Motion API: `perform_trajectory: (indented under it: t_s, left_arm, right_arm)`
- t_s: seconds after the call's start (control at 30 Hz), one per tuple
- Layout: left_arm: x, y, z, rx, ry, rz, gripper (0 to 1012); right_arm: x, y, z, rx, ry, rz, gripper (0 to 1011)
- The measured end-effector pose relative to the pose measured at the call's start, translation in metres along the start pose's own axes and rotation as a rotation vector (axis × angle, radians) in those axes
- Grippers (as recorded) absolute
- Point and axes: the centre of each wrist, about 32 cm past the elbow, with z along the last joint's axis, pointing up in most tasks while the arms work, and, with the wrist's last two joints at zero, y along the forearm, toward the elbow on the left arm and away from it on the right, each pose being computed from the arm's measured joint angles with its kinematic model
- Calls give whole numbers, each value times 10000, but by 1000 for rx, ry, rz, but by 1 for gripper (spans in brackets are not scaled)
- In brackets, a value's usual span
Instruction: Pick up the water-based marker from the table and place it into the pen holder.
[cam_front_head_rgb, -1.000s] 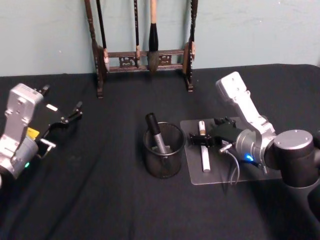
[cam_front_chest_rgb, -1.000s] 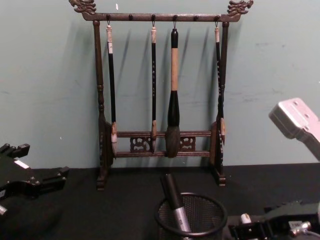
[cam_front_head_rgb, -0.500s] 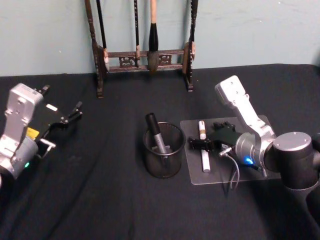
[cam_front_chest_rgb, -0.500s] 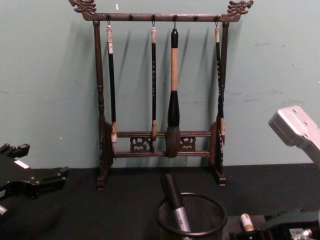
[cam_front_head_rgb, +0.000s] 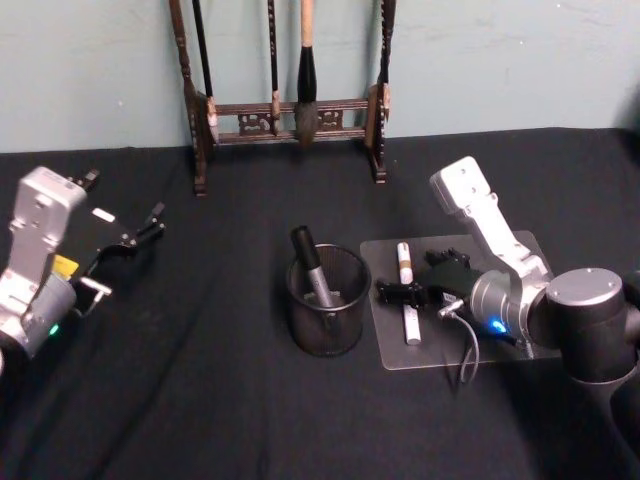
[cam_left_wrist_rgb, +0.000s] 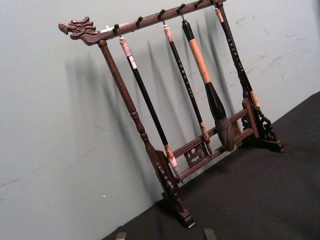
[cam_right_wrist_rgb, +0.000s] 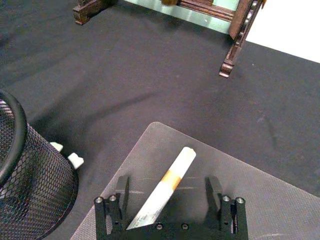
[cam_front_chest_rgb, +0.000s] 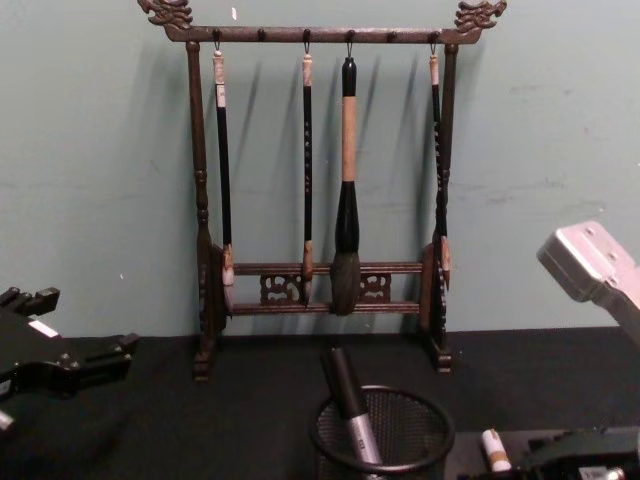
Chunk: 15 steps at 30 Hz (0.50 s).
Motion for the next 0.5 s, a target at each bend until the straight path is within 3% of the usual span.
perform_trajectory:
  t_s: [0.33,0.5]
  left_arm:
    - [0,0,0,0,0,0,1001]
    - [0,0,0,0,0,0,1001]
  right_arm:
    - [0,-1,-1,1,-1,0,1002]
    - [0,-2,1,1,-1,1,928]
